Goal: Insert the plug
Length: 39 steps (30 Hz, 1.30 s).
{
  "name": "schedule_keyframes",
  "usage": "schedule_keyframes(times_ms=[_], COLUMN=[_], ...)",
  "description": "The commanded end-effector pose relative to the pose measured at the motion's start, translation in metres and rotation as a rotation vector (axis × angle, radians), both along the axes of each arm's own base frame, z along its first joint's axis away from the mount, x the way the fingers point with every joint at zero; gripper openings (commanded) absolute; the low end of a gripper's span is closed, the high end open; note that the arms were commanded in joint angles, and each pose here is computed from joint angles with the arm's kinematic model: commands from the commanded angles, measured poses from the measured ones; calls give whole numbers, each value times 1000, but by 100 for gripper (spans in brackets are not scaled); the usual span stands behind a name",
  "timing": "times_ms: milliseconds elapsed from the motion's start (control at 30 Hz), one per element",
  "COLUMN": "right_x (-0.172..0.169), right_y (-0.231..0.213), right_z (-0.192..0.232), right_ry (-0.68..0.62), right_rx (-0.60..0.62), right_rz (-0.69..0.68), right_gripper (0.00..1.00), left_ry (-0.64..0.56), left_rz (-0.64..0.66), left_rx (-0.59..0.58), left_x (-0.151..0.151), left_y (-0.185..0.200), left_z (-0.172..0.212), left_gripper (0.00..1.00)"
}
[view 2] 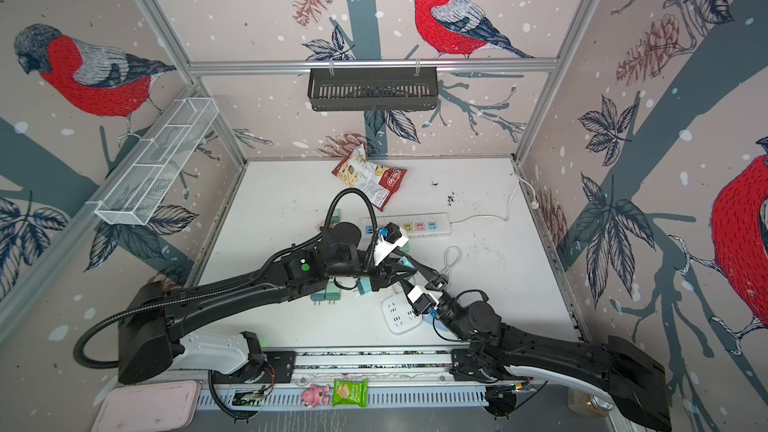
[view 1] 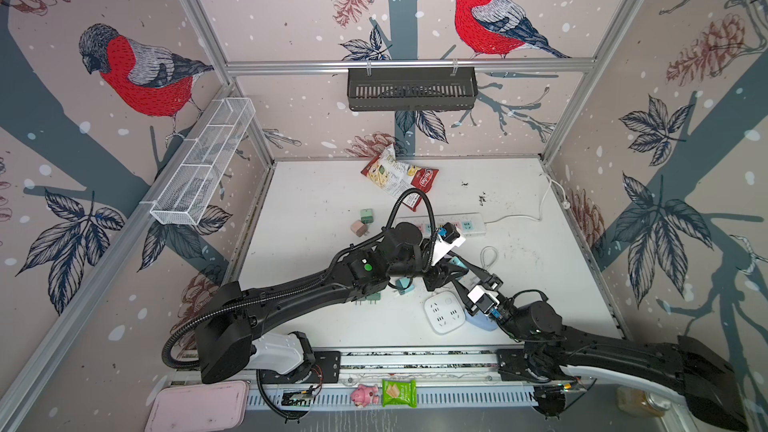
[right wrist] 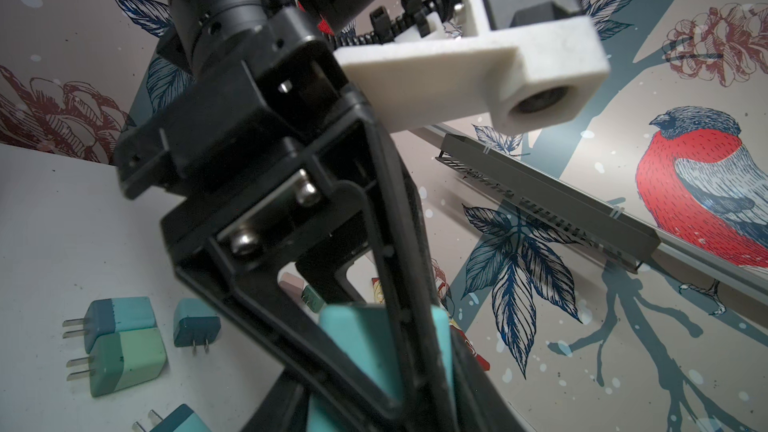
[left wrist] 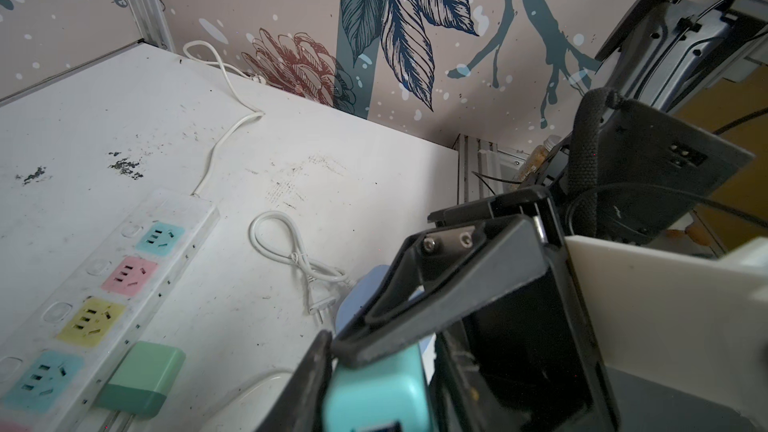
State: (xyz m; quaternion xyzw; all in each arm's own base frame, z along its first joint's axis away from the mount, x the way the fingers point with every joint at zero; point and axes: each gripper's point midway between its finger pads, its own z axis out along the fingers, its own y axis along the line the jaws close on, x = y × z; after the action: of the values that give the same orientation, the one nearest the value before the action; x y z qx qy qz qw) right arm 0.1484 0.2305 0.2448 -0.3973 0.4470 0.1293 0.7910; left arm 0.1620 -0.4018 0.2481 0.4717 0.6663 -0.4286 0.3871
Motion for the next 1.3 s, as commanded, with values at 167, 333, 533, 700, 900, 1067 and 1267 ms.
schedule_keyframes(times_ms=[167, 333, 533, 700, 900, 1067, 1267], right_x=[-3, -2, -3, 2, 25, 38, 64], right_y=[-16, -17, -12, -22, -57, -88, -130], right_z=[-56, -53, -52, -46, -37, -30, -31], right_ry=[49, 56, 76, 98, 185, 202, 268], right_rx=[-58, -44, -47, 24, 217, 377, 532], right_rz=[-18, -19, 25, 12, -101, -167, -291], right_gripper=[6, 32, 100, 100, 100, 100, 100], left_ry=[24, 11, -45, -136, -223, -293, -351], left_rz=[-92, -63, 79, 288, 479, 557, 643], left_rx=[40, 29, 28, 5, -82, -65, 69], left_x=[-15, -13, 5, 30, 55, 69, 88], left_y=[-1, 5, 22, 52, 98, 120, 129], left_z=[-6, -1, 6, 13, 23, 18, -6], left_gripper=[10, 0, 0, 0, 0, 0, 0])
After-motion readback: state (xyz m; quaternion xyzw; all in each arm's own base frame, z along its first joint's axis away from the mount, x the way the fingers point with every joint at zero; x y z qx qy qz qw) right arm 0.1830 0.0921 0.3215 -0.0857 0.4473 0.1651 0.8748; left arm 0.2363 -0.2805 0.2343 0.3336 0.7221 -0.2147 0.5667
